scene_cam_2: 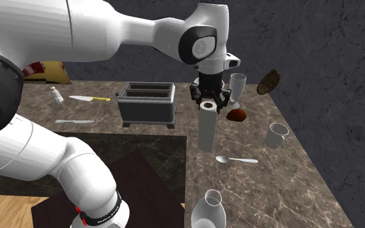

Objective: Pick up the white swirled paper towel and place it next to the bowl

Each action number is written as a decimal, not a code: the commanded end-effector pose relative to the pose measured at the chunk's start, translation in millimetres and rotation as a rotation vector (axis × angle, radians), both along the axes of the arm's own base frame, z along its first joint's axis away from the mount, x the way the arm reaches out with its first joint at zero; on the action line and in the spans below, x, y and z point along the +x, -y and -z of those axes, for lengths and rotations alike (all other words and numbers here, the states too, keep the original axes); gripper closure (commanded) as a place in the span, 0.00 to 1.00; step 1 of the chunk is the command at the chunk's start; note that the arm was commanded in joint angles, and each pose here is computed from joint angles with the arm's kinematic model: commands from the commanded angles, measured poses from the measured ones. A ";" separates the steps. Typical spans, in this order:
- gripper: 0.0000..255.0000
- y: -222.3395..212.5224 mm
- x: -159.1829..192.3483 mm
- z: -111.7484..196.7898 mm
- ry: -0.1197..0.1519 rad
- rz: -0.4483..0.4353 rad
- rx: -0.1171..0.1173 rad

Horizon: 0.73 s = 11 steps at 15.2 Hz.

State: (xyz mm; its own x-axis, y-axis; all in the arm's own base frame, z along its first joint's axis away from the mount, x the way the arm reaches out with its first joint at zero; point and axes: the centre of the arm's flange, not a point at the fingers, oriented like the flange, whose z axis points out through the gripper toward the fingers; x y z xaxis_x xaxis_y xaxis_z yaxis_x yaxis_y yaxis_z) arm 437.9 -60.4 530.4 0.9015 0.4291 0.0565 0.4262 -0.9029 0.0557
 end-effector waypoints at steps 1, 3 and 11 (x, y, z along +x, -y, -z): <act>1.00 -0.4 -0.8 -11.4 0.000 0.000 0.000; 1.00 -0.4 -0.8 -22.0 0.000 0.000 0.000; 1.00 -0.4 -0.8 -64.2 0.000 0.000 0.000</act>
